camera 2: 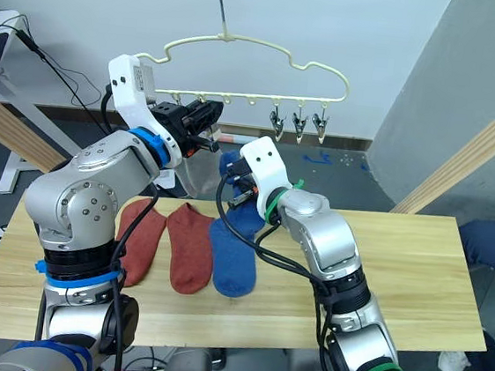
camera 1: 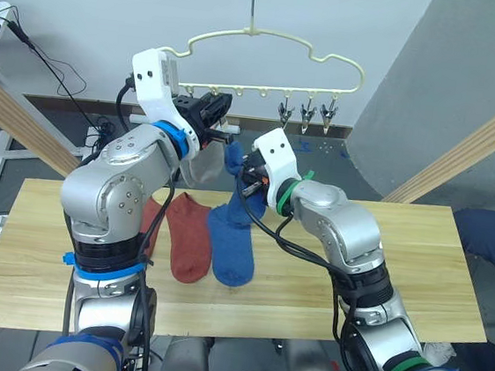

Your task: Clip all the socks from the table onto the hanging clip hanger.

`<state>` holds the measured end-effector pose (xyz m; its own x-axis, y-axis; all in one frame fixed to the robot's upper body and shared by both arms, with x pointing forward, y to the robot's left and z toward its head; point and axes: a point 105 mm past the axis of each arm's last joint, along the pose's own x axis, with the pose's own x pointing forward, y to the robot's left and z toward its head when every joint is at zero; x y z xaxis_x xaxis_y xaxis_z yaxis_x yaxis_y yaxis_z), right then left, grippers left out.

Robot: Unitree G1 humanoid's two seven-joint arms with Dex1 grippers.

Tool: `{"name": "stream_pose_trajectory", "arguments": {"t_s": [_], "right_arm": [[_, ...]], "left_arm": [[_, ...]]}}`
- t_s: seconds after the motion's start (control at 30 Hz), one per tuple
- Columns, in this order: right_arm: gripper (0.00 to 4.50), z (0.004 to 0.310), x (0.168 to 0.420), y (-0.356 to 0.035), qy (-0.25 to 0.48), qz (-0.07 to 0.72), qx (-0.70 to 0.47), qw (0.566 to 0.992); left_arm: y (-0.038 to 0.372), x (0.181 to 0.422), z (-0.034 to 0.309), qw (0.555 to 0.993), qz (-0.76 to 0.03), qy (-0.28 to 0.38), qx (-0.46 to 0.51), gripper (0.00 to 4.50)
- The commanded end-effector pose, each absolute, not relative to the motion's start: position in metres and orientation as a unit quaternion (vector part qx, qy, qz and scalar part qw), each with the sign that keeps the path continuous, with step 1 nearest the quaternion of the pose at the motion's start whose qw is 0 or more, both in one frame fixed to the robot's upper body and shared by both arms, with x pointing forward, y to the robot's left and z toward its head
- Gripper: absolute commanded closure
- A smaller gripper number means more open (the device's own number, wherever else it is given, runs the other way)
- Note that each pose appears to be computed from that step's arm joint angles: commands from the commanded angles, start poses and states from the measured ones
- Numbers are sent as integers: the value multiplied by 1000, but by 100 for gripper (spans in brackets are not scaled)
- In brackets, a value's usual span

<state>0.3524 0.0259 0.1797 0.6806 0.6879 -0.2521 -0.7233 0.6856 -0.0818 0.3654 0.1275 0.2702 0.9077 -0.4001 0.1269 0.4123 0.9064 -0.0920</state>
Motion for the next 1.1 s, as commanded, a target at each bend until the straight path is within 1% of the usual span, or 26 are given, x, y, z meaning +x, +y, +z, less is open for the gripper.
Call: {"name": "stream_pose_trajectory", "arguments": {"t_s": [0.03, 0.17, 0.4, 1.1], "right_arm": [[448, 204, 351, 36, 58, 402, -81, 910], [448, 219, 353, 44, 38, 412, -83, 906], [448, 235, 353, 46, 19, 417, -85, 905], [448, 254, 349, 38, -2, 410, -88, 908]], "left_arm": [[124, 359, 287, 970, -218, -89, -56, 428], [124, 360, 285, 971, -215, -90, -55, 428], [124, 360, 283, 971, -214, -90, -54, 428], [117, 360, 279, 969, -223, -91, -48, 428]]}}
